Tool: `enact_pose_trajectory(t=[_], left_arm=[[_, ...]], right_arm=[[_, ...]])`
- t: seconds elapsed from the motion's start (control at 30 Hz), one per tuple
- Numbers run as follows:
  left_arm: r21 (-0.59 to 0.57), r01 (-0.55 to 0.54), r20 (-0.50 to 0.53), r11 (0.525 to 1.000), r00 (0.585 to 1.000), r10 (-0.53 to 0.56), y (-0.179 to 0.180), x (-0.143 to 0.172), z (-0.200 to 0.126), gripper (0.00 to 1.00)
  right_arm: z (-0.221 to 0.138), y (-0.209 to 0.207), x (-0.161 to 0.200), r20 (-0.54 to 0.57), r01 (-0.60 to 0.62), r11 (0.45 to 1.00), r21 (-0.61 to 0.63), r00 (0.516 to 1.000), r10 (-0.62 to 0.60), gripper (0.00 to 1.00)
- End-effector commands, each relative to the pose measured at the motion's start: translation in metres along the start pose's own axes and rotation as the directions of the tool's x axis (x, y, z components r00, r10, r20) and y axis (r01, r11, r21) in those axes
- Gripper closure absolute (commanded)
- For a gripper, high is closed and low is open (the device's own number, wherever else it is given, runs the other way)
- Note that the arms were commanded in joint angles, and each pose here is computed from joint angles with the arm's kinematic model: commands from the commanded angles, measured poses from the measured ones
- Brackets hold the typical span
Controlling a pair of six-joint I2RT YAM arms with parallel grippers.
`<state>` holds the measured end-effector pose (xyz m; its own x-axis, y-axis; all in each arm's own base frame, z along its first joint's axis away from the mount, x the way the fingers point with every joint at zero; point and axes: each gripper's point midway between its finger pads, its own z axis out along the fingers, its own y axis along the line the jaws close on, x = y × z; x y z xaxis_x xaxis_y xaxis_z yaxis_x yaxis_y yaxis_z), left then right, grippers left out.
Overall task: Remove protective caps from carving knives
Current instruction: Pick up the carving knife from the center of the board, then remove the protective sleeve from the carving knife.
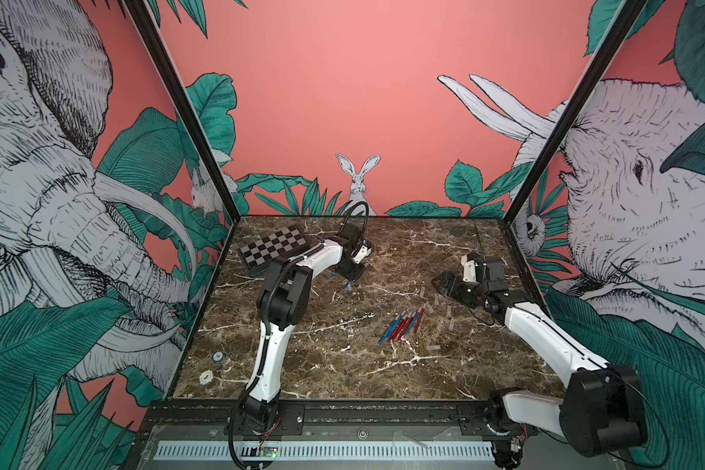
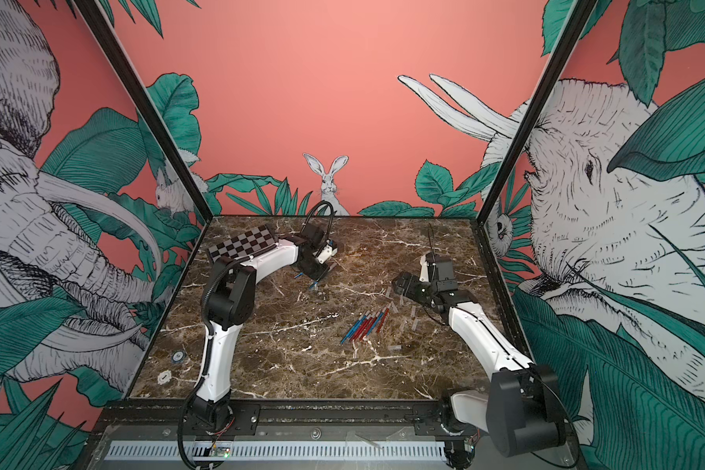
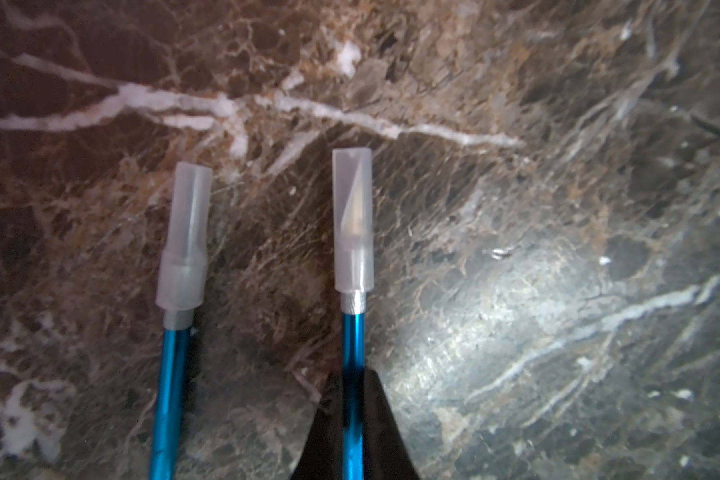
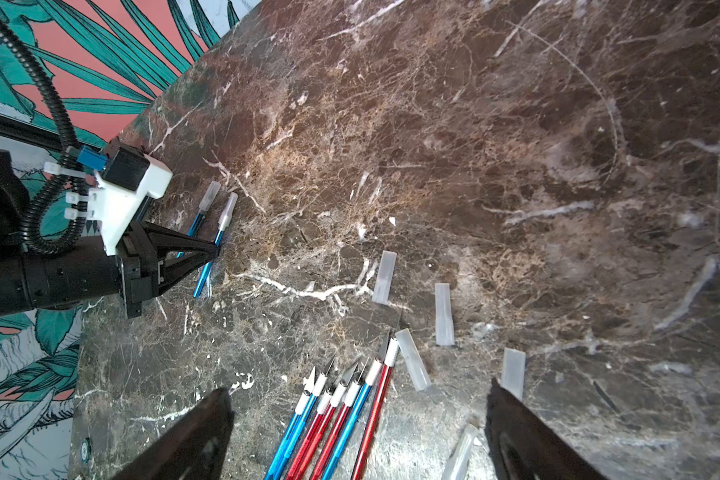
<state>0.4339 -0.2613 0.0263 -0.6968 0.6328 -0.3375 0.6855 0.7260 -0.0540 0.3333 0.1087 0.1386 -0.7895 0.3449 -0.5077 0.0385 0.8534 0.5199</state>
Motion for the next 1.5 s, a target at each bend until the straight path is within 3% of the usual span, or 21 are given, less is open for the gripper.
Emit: enact_pose_trajectory(t=[0.0, 0.3, 0.67, 0.97, 1.47], left_arm=[[0.046, 0.008, -0.110, 0.999, 0.994, -0.003, -0.018, 0.032, -0.001, 0.93], [0.194, -0.005, 0.049, 0.981, 0.999, -0.004, -0.070, -0.001, -0.058, 0.94], [0.441, 0.043, 0.176, 0.896, 0.975, -0.133, -0.135, -0.021, -0.097, 0.92], [0.470, 0.026, 0.178, 0.882, 0.976, -0.124, -0.153, -0.021, -0.104, 0.92], [0.475, 0.007, 0.188, 0.880, 0.976, -0.110, -0.162, -0.020, -0.111, 0.92]], right_arm=[[-0.003, 0.004, -0.008, 0.032, 0.007, 1.000, -0.018, 0.999, -0.006, 0.08], [0.010, 0.020, -0.008, 0.010, -0.035, 0.992, -0.120, 0.999, 0.036, 0.13], [0.049, 0.069, 0.006, -0.049, -0.006, 0.975, -0.220, 0.999, -0.005, 0.20], [0.070, 0.119, 0.004, -0.033, -0.003, 0.952, -0.307, 0.999, -0.008, 0.30], [0.101, 0.117, -0.003, -0.038, -0.093, 0.959, -0.268, 0.996, 0.086, 0.54]])
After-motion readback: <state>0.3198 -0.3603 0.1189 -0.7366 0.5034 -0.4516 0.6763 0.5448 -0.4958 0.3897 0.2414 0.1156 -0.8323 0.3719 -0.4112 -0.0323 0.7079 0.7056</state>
